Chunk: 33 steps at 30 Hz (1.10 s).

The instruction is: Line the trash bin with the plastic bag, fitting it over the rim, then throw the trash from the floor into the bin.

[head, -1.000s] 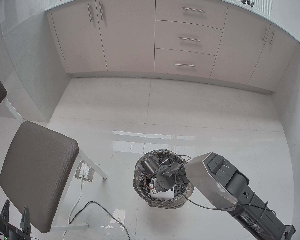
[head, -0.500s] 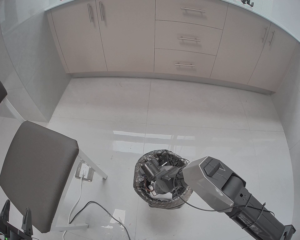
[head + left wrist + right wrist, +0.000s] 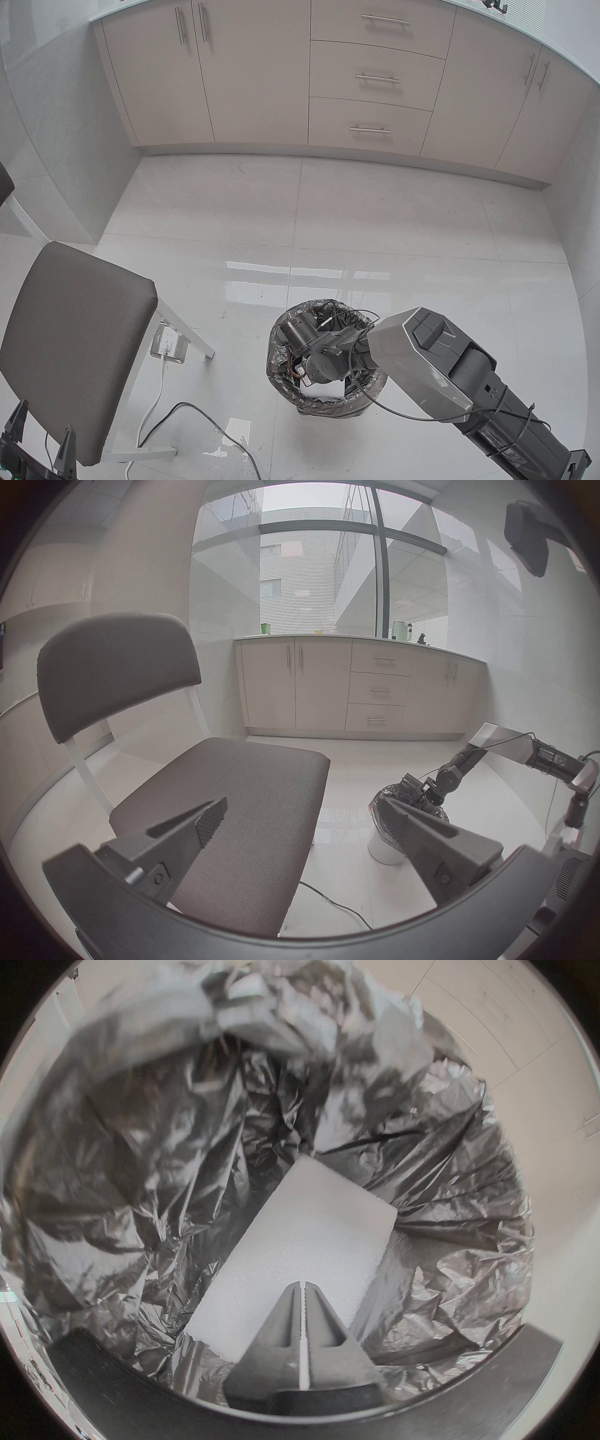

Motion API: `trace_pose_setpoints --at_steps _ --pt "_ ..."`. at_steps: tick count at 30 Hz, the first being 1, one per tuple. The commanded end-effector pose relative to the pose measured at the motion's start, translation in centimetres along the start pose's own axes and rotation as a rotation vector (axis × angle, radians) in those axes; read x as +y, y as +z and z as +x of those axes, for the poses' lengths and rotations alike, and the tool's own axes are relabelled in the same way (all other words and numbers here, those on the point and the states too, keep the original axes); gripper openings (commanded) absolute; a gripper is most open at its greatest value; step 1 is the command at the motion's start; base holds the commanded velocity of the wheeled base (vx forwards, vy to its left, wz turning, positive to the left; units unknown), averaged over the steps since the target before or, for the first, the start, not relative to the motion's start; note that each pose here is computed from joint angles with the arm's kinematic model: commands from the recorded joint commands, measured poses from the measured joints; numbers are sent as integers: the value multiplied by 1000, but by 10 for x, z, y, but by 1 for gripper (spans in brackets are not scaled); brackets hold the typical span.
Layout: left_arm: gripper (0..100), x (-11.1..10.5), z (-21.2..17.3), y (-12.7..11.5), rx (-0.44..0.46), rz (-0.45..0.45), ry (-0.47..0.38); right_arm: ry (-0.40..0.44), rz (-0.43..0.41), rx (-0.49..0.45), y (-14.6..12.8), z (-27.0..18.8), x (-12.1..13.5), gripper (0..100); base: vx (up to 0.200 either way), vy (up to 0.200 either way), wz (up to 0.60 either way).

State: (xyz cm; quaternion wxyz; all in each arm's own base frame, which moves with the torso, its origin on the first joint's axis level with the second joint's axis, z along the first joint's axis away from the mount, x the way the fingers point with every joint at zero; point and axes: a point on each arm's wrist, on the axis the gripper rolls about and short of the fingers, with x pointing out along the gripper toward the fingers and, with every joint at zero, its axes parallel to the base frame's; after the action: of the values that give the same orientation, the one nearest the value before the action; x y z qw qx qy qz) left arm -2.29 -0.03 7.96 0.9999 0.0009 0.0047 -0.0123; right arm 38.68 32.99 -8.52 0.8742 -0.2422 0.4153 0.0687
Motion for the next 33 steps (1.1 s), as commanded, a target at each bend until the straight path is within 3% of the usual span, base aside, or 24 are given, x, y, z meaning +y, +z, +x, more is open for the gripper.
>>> trace_pose_setpoints --at_steps 1,5,11,17,25,33 --pt "100 0 0 -4 0 -3 5 -6 16 -51 20 -24 -9 0 0 0 0" --pt "100 0 0 -5 -2 12 3 -15 -20 -96 40 -51 -22 0 0 0 0" --pt "100 0 0 -5 -2 10 2 -26 -9 -136 65 -93 -48 0 0 0 0" --pt "100 0 0 -5 0 0 5 -26 10 -130 64 -93 -49 0 0 0 0" --pt "100 0 0 -5 -2 4 3 -11 -50 -49 30 -56 -8 0 0 0 0" --pt "100 0 0 -5 0 3 3 -27 -60 -3 -3 0 5 0 0 0 0"
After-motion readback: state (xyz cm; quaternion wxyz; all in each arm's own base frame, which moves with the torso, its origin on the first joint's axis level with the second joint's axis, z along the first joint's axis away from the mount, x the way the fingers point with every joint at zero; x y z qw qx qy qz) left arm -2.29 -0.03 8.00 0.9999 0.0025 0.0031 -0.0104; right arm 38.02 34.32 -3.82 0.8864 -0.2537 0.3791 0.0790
